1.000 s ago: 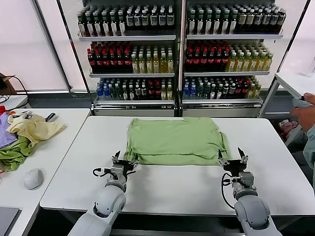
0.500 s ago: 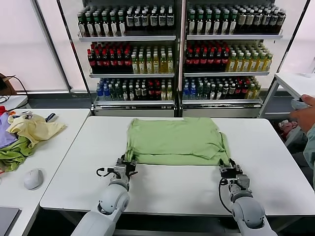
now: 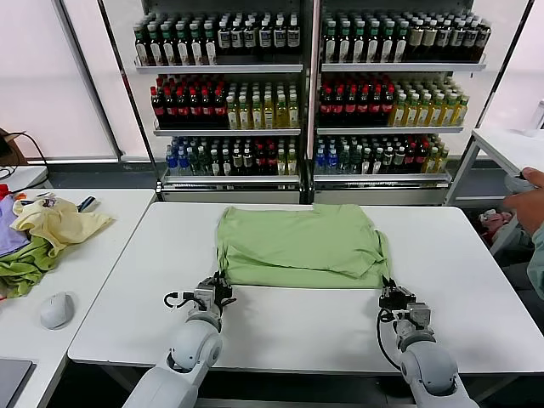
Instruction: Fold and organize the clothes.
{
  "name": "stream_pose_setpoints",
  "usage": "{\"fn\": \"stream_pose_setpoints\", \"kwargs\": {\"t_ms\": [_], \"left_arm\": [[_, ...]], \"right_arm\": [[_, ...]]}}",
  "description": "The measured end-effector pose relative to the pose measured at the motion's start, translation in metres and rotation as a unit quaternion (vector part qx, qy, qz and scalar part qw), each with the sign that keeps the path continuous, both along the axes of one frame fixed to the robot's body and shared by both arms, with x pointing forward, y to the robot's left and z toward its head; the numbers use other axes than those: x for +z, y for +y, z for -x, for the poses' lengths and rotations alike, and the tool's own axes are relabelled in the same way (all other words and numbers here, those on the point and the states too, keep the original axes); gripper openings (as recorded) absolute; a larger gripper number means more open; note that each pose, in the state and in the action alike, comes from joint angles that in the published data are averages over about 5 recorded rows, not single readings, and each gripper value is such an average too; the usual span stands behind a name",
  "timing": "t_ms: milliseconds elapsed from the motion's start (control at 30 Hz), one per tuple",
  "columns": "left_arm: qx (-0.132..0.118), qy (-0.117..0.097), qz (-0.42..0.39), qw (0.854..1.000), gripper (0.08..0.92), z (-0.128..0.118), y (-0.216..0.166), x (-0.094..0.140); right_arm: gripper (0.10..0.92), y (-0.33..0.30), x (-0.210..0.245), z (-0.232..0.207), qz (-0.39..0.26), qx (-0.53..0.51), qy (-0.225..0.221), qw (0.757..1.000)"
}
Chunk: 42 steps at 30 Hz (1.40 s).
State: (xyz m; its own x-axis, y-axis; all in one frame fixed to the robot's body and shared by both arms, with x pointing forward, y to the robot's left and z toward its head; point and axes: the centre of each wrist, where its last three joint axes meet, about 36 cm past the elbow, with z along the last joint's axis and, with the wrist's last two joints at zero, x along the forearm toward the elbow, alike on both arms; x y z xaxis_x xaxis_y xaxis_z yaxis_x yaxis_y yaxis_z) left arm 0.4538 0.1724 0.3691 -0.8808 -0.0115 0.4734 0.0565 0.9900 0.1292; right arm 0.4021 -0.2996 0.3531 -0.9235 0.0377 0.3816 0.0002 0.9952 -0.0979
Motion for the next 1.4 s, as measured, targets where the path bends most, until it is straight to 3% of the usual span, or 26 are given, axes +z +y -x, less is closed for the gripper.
{"fn": "stream_pose_setpoints", "kwargs": {"t_ms": [200,933,1000,1133,1400], "left_arm": [[-0.005,-0.007,0.005,1.000,0.120,0.021,0.004,0.006],[-0.021,-0.012,0.030,0.999,0.125,0.138,0.019,0.043],[-0.022,-0.010,0.029,0.999,0.143,0.146,0.021,0.046],[-0.022,-0.011,0.025,0.999,0.261,0.159,0.025,0.053],[-0.017,-0.031,0.019,0.999,0.495,0.166,0.035,0.070]], "right_arm": [[0.144,0.003,0.007,0.035,-0.004,0.003,0.000,1.000],[0.147,0.014,0.074,0.158,0.034,0.015,0.007,0.999],[0.174,0.014,0.081,0.163,0.040,0.015,0.005,0.999],[0.269,0.015,0.094,0.169,0.048,0.014,-0.007,0.999],[0.493,0.016,0.113,0.162,0.049,0.014,-0.039,0.998]]}}
